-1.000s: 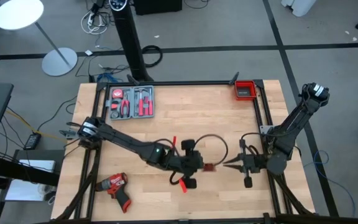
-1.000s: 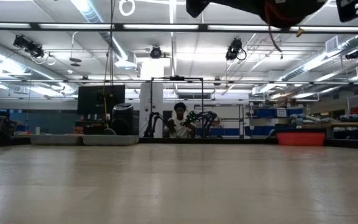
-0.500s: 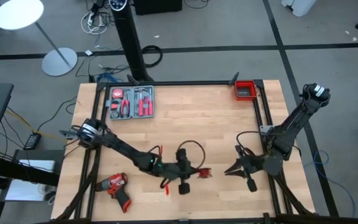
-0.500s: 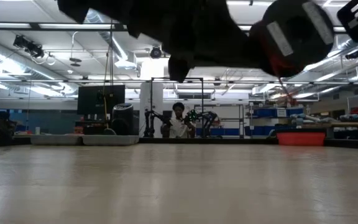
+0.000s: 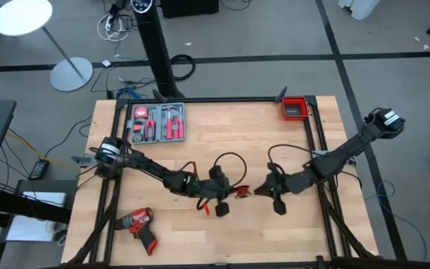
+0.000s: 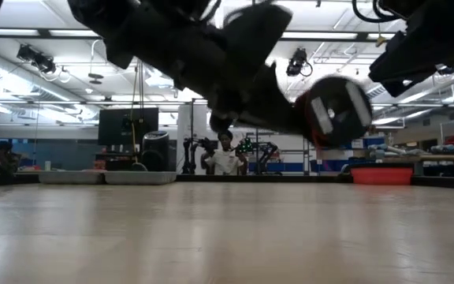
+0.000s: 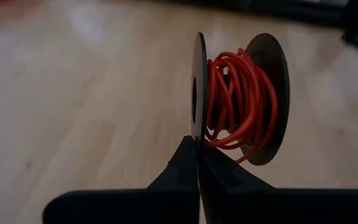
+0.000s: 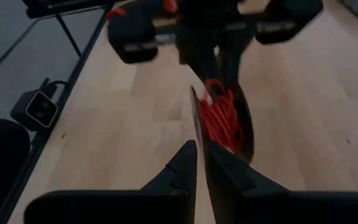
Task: Coil cords
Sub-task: Coil the red wire onto the spool, then return to Home Position
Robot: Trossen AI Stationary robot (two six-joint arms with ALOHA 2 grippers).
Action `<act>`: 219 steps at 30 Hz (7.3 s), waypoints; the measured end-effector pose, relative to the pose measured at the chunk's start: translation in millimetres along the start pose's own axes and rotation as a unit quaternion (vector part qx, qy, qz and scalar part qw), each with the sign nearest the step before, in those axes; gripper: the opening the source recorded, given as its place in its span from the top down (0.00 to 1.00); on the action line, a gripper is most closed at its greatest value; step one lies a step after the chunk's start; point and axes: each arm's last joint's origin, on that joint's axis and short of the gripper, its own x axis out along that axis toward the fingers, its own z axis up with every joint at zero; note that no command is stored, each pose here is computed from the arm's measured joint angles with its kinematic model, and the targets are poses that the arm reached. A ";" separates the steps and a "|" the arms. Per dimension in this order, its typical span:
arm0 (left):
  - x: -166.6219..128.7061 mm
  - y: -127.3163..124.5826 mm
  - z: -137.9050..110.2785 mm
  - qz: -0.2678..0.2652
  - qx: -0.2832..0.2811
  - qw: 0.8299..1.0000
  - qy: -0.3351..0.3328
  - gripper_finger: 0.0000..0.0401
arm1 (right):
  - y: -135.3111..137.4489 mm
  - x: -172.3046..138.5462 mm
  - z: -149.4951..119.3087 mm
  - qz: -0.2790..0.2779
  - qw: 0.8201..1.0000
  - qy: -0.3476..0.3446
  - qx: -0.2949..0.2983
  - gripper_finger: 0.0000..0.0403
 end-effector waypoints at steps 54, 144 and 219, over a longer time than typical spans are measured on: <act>8.1 63.1 -26.4 0.036 0.075 0.990 0.114 1.00 | -51.7 12.2 12.5 -0.074 0.996 0.024 -0.049 0.74; -178.0 5.2 76.7 -0.219 0.178 0.955 -0.091 0.83 | -46.6 -104.1 27.0 0.126 0.955 -0.201 -0.179 0.65; -245.5 117.8 -119.2 -0.139 0.094 0.984 -0.065 0.83 | -76.0 -82.4 -65.2 0.111 0.947 -0.251 -0.165 0.65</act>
